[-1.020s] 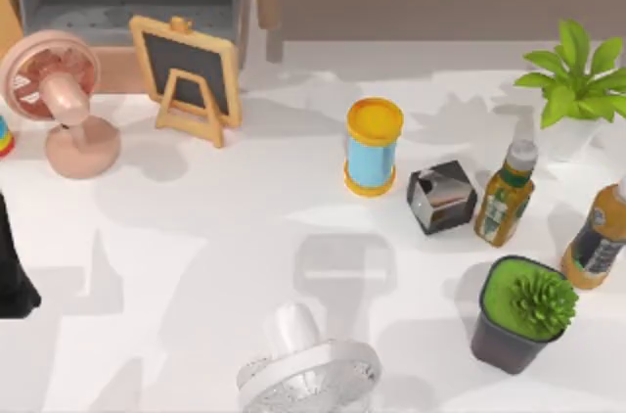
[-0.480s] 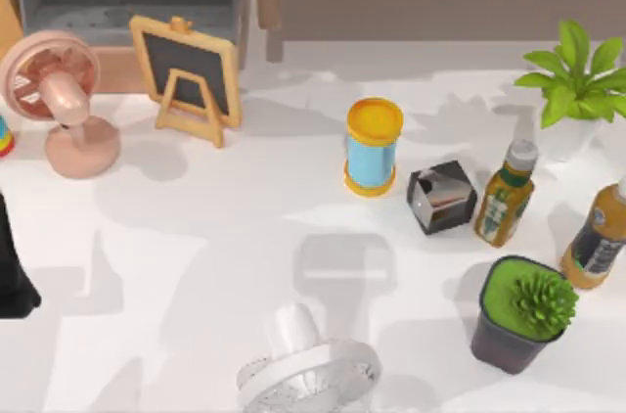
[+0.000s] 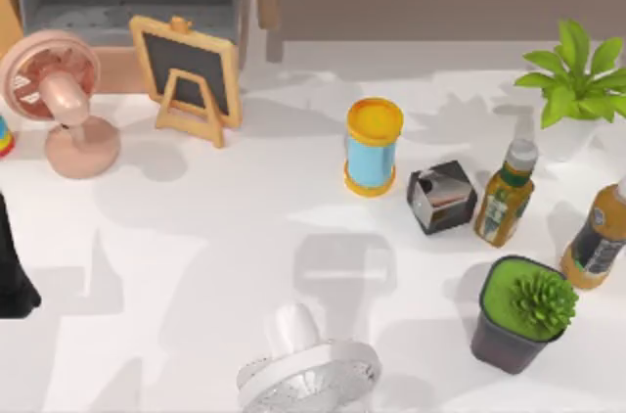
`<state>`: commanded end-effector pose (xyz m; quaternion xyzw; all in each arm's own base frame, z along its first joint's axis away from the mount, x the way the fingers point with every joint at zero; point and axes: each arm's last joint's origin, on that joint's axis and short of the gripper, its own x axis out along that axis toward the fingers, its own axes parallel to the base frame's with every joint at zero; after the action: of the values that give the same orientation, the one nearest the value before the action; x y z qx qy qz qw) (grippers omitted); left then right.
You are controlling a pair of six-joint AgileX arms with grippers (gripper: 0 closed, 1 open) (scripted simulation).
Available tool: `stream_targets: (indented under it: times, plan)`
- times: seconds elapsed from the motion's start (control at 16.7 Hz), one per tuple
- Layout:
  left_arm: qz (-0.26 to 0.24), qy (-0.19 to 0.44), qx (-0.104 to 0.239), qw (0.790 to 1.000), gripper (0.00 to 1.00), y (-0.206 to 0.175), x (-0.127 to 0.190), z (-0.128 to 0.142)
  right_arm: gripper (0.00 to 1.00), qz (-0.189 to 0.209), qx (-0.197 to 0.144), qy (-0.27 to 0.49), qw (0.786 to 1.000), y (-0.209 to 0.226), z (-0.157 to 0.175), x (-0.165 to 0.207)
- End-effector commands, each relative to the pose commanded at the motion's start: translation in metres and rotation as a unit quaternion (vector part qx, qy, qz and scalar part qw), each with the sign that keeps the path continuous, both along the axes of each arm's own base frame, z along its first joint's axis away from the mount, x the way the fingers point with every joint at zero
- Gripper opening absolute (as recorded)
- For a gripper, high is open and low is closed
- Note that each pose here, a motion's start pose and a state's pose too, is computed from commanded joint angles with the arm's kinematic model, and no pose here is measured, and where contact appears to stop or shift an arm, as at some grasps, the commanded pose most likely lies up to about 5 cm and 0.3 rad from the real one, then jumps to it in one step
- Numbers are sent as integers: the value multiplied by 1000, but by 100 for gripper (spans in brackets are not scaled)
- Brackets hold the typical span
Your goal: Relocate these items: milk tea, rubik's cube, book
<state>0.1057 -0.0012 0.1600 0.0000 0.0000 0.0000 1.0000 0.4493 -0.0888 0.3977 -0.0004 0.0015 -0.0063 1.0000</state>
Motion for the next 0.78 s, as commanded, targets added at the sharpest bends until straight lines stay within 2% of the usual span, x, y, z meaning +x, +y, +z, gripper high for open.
stream_targets:
  times: [0.78]
  plan:
    - [0,0,0,1000,100,0,0,0,100,0,0,0,1000,0,0,-30]
